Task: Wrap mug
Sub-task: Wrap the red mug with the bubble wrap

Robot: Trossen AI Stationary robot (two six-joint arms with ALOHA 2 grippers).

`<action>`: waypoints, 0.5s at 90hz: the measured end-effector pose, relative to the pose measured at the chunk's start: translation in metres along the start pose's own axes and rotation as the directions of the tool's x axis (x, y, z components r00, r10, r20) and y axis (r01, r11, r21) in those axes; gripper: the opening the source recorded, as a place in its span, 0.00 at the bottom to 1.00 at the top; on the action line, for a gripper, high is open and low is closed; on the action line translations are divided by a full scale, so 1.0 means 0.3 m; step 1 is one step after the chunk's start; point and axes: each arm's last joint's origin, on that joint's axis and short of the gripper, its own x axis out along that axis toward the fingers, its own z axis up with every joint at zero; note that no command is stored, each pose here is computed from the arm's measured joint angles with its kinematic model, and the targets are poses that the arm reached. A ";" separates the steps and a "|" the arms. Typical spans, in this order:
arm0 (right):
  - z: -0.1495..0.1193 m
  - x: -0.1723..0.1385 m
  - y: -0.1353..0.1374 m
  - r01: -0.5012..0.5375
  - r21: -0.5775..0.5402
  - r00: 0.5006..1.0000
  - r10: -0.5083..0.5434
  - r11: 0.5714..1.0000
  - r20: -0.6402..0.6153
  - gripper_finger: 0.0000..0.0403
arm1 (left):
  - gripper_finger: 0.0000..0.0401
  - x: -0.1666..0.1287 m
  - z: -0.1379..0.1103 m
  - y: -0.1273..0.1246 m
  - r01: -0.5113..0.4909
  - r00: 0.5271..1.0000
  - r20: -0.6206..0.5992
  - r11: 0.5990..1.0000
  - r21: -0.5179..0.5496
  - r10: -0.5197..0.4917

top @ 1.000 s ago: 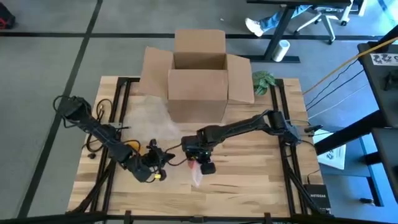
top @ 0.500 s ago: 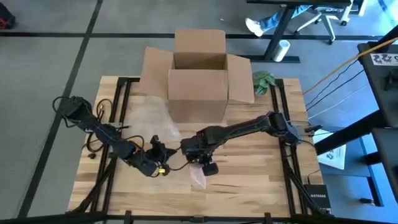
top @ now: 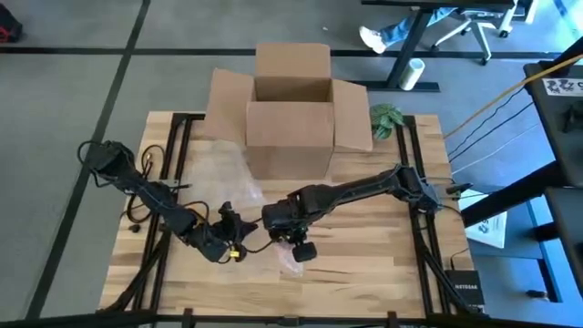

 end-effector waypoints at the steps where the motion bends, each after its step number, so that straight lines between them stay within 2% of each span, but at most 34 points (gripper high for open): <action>1: 0.002 -0.004 -0.001 0.017 0.000 1.000 -0.017 1.000 0.001 0.00 | 0.00 0.000 0.000 0.000 0.000 1.000 0.000 1.000 0.000 0.000; 8: 0.012 -0.031 -0.012 0.179 -0.001 0.984 -0.179 0.984 0.011 0.00 | 0.00 0.000 0.001 -0.001 0.002 1.000 0.003 1.000 -0.004 -0.002; 15: 0.014 -0.046 -0.035 0.360 0.006 0.933 -0.360 0.933 0.009 0.00 | 0.00 0.000 0.001 -0.001 0.002 1.000 0.003 1.000 -0.004 -0.002; 20: 0.015 -0.051 -0.062 0.446 0.019 0.895 -0.446 0.895 0.007 0.00 | 0.00 0.000 0.002 -0.002 0.005 1.000 0.006 1.000 -0.007 -0.005; 25: 0.018 -0.043 -0.098 0.459 0.041 0.888 -0.460 0.887 0.010 0.00 | 0.00 0.000 0.006 -0.006 0.013 1.000 0.014 1.000 -0.009 -0.013; 32: 0.015 -0.026 -0.158 0.434 0.080 0.900 -0.435 0.898 0.003 0.00 | 0.00 -0.001 0.016 -0.015 0.043 0.999 0.032 0.999 -0.006 -0.043; 45: -0.003 0.011 -0.262 0.411 0.153 0.911 -0.411 0.898 -0.039 0.00 | 0.00 -0.006 0.053 -0.051 0.176 0.980 0.079 0.982 0.067 -0.181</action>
